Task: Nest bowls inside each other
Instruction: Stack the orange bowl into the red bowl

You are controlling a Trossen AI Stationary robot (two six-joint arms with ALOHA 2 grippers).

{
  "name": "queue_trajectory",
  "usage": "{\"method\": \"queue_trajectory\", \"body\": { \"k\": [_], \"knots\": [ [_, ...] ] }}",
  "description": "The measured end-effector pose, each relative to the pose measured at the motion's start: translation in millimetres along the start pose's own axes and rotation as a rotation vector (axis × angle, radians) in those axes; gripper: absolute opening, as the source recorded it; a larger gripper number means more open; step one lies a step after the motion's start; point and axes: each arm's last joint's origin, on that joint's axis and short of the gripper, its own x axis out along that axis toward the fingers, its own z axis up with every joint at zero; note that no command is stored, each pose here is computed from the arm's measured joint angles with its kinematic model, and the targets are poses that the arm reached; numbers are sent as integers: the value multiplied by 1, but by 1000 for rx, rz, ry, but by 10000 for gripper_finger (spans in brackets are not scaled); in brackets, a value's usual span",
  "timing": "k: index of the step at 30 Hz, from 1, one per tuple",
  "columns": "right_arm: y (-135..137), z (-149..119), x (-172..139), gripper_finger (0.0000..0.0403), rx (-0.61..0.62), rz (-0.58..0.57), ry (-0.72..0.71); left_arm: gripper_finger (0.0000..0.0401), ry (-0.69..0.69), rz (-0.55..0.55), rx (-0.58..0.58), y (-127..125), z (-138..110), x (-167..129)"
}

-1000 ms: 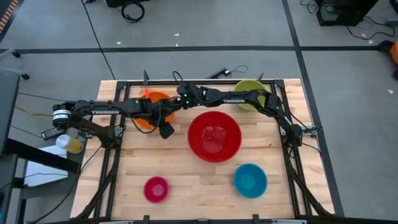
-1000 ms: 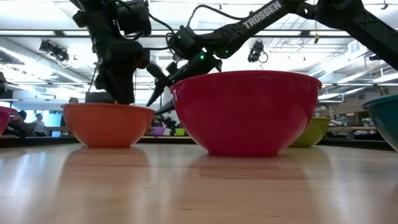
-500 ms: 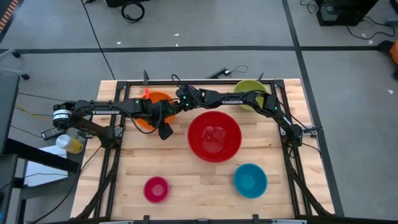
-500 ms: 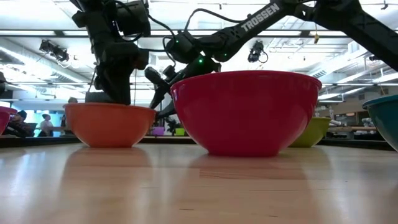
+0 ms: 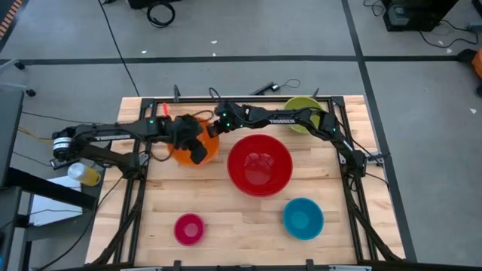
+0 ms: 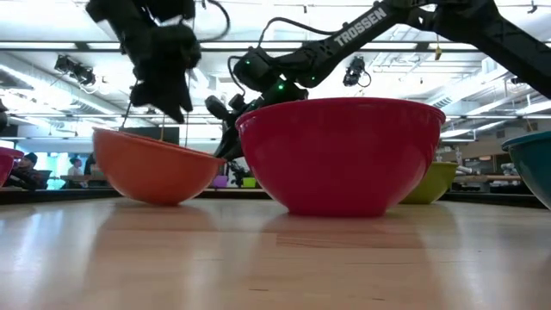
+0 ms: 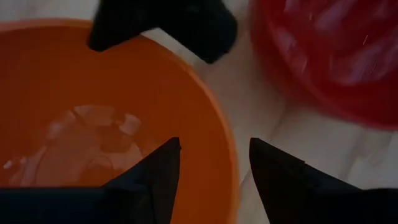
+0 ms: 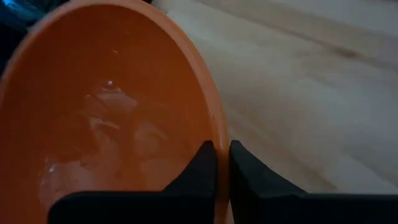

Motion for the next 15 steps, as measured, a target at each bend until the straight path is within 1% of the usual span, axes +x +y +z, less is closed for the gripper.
{"method": "queue_trajectory", "body": {
  "k": [3,6,8,11,15],
  "knots": [
    [-5,13,-11,24,15,12,-7,194,-87,2,-17,2,-1,-20],
    [-9,31,-31,23,11,10,-32,194,-184,4,-45,5,-3,-41],
    [-10,46,-51,23,-10,13,-63,194,-260,-6,-65,6,-4,-56],
    [-11,69,-90,23,-50,11,-112,194,-369,-9,-89,9,-6,-74],
    [-15,87,-138,23,-99,-10,-134,194,-502,-14,-101,11,-6,-92]
  ]
}}
